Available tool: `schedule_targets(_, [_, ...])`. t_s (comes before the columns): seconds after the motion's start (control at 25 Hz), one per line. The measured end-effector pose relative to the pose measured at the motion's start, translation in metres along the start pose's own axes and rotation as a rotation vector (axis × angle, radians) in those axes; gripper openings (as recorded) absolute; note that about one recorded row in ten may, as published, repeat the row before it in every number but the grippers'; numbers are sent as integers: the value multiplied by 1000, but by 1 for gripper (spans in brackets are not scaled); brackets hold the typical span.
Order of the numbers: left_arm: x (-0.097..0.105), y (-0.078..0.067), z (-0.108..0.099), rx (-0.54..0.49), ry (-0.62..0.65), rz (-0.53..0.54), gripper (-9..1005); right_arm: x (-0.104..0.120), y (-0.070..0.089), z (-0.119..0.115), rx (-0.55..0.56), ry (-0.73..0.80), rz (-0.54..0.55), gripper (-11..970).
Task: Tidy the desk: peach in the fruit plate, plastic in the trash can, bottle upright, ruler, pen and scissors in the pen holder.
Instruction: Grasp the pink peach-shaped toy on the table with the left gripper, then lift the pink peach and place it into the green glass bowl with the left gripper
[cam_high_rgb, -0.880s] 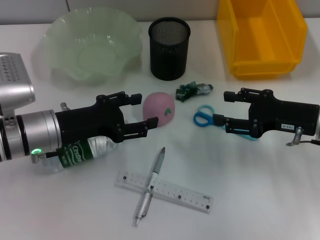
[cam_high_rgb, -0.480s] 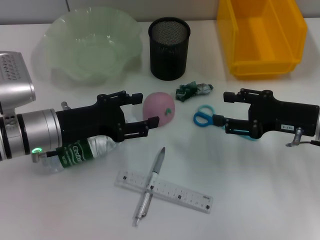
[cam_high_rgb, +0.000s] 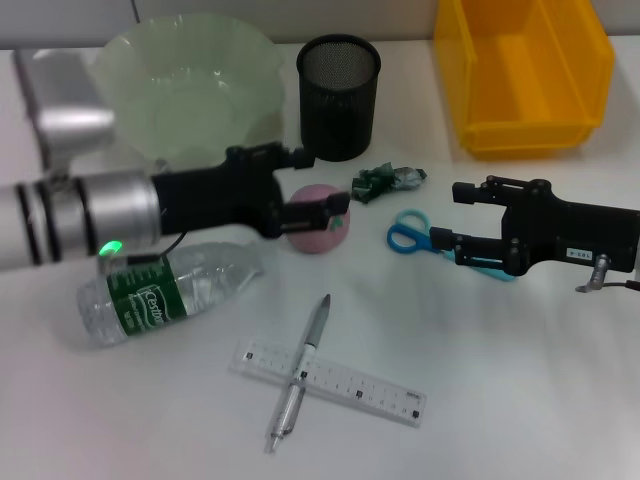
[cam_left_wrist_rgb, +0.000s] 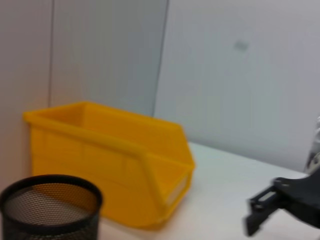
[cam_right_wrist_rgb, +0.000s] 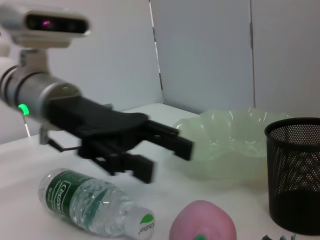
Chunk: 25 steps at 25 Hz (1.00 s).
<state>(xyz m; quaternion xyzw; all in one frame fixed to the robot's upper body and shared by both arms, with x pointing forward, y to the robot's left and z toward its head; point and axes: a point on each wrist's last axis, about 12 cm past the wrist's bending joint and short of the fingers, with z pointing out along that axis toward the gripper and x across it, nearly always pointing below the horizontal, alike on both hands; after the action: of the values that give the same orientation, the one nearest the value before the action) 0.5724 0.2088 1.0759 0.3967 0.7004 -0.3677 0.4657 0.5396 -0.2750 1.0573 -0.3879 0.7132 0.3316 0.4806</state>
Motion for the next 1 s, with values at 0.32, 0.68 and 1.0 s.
schedule_targets(0.32, [-9, 18, 27, -96, 200, -19, 682, 1, 0, -2, 3, 1, 4, 721])
schedule_targets(0.68, [-7, 20, 44, -147, 313, -24, 651, 0, -2, -4, 8, 2, 3, 722])
schedule_targets(1.0, [-9, 19, 45, -135, 315, -13, 624, -1, -3, -6, 11, 3, -4, 721])
